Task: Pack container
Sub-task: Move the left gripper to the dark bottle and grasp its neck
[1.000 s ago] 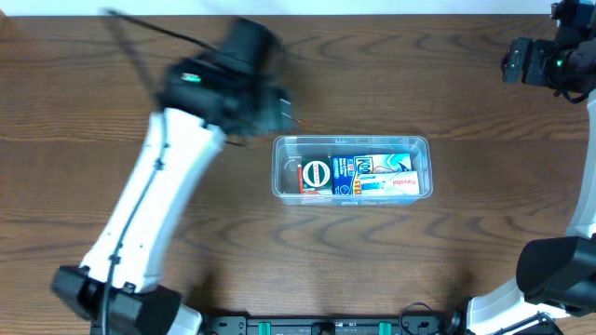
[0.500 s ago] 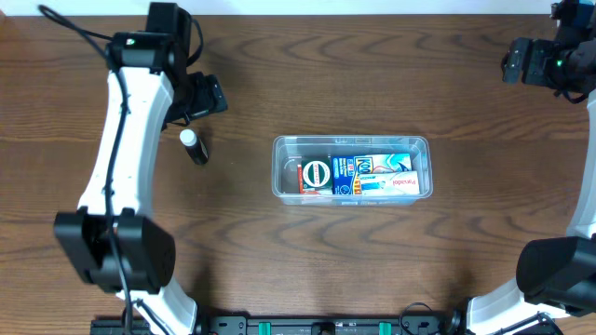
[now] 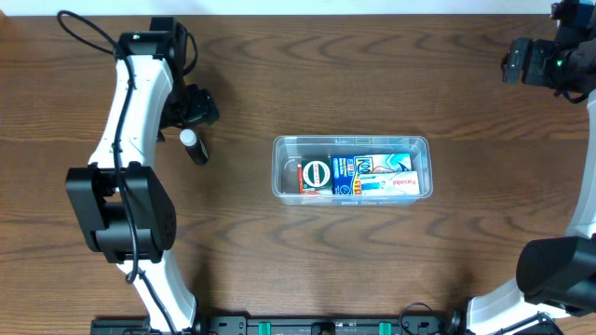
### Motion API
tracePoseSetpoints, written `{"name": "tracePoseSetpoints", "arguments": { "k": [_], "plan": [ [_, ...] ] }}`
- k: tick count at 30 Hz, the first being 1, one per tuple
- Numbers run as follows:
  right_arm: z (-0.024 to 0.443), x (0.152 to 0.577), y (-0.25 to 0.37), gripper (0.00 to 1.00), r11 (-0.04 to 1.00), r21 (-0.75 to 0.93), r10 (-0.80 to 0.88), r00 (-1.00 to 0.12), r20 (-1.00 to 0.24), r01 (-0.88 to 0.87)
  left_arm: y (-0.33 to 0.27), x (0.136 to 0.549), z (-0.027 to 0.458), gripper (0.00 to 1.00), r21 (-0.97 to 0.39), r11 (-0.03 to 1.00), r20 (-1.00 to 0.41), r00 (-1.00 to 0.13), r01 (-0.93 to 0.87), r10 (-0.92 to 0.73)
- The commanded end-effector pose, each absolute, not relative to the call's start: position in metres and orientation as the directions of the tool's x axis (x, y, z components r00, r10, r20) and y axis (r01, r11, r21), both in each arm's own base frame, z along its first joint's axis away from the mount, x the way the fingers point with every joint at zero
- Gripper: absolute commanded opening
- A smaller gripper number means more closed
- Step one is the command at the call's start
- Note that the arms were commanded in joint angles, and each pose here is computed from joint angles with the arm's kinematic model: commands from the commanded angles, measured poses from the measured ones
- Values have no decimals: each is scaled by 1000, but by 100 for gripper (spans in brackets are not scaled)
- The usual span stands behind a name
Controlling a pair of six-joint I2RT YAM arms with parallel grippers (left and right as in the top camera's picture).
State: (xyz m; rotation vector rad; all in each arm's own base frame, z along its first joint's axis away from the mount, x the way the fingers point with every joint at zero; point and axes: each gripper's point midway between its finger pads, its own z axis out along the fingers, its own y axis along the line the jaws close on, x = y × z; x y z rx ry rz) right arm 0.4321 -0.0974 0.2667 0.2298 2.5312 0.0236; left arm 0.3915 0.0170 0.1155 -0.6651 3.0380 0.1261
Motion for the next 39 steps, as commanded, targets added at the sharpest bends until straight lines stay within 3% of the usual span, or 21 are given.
{"name": "tracePoseSetpoints", "arguments": {
  "k": [1,16,17,26,39],
  "plan": [
    [273,431,-101,99,981,76,189,-798,-572,178,19,391,115,93,79,921,-40,-924,-382,-380],
    [273,431,-101,99,981,76,189,-798,-572,178,18,383,97,91,86,942,1,-945,-324,-326],
    [273,431,-101,99,981,76,189,-798,-572,178,18,383,96,87,86,942,1,-945,-324,-326],
    [273,431,-101,99,981,76,189,-798,-572,178,18,378,76,82,91,942,15,-945,-324,-326],
    [273,431,-101,99,981,76,189,-798,-572,178,18,382,74,60,84,939,-4,-943,-332,-333]
  ]
}}
